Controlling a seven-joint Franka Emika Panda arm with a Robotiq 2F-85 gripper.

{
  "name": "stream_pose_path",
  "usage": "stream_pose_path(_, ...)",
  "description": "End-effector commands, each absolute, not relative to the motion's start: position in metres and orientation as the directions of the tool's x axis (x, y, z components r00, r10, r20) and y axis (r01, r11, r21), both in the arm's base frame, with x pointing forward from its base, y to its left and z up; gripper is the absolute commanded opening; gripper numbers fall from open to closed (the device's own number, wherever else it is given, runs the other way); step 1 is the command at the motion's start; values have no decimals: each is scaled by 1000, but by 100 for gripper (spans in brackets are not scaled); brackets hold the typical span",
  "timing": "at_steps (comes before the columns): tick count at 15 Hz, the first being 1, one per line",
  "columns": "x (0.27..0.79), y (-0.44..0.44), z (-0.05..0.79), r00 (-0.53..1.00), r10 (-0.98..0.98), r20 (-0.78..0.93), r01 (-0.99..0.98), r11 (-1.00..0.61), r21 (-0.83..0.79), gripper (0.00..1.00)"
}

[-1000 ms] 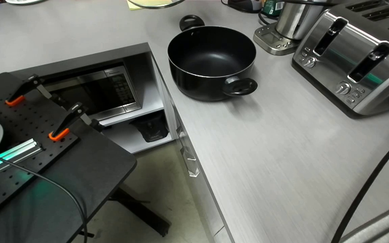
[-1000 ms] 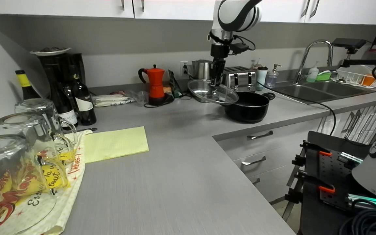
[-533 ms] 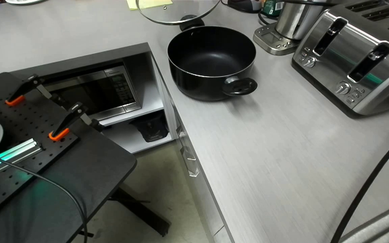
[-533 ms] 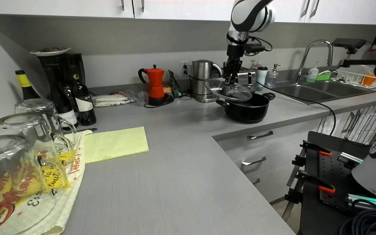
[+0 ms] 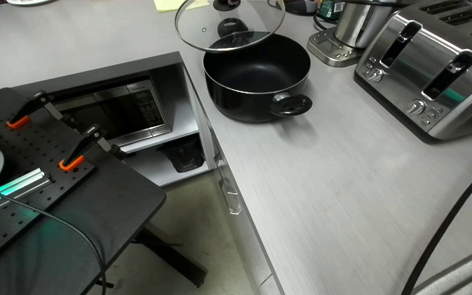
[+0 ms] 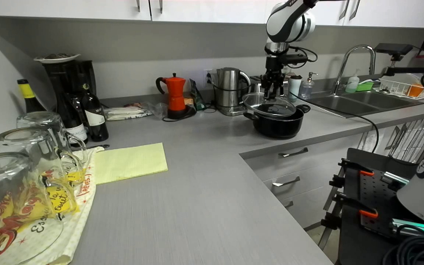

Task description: Put the clear lid on the pot

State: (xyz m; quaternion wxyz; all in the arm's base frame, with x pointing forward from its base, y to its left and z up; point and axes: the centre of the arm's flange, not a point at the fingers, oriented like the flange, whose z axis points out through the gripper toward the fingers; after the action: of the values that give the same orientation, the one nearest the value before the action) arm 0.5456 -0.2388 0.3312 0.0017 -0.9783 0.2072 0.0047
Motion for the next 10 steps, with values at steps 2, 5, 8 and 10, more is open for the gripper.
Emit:
stream_pose_path(2,550,-264,326,856,-512,-68,-512,-859,7,25)
stream_pose_path(5,549,-281,319,818,-566,-101,-568,-823,9,25)
stream_pose_path(8,549,-296,314,783,-609,-127,-613,-790,13,25)
stream_pose_path(10,548,-303,311,764,-629,-140,-634,-773,16,25)
